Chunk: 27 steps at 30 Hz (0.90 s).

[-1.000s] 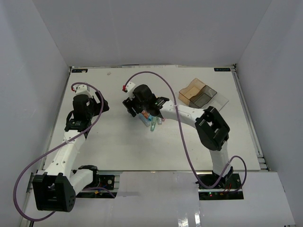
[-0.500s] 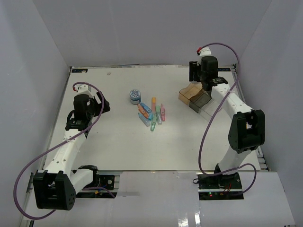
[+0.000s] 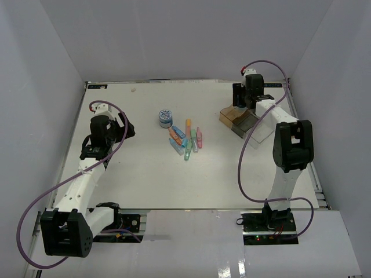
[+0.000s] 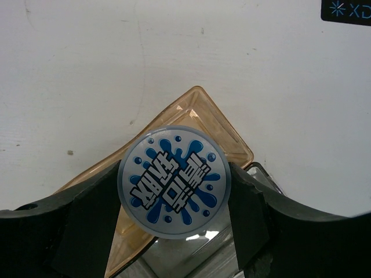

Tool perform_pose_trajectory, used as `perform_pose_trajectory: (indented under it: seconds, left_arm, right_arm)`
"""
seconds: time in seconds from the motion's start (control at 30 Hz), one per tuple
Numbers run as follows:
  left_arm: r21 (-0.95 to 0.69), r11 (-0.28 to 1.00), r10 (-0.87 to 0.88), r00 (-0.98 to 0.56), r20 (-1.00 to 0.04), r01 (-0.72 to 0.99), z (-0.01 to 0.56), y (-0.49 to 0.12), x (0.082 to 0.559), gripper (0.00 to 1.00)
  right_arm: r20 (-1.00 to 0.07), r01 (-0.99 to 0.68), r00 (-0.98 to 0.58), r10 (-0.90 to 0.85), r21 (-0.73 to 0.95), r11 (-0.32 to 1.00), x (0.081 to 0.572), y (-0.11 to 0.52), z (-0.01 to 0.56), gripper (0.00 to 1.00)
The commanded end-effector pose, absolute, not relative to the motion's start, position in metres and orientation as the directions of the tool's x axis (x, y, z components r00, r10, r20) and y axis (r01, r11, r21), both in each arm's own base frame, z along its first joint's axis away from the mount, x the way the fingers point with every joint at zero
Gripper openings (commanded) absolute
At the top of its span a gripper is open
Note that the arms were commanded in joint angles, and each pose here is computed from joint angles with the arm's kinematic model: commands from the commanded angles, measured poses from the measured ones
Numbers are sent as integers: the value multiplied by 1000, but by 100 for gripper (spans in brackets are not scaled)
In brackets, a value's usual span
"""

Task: Sort the stationery into containers
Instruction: Place the stationery in the storage box.

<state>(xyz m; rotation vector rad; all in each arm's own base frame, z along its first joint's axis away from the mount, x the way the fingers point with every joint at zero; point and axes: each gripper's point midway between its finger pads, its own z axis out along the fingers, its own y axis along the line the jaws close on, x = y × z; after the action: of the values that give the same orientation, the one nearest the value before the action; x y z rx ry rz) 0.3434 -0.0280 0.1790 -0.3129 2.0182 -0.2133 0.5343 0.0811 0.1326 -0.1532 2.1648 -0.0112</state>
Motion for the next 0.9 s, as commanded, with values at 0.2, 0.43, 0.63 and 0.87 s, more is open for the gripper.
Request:
perform_pose_trajectory:
  seconds: [0.2,0.43,0.63,0.87]
  left_arm:
    - [-290,951,-307,-417,-855,-106,188,-29,347,98]
    - [-287,952,-305,-419,-855,-106,188,-29,347,98]
    - [-289,951,-306,-422,-853,-105,187,-30,347,98]
    - [-289,952,-305,-432,-849,-103,184,-31,347,98]
  right_arm:
    - [-889,-131,-442,-120,-69,989,567,85,159,30]
    - [-892,-106,-439,-110,-70,992,572,75,142,36]
    - [-908,-85,-406,-99,-70,994,575,70,137,42]
    - [-900,-81,-425,-95,-67,994,577,69,124,64]
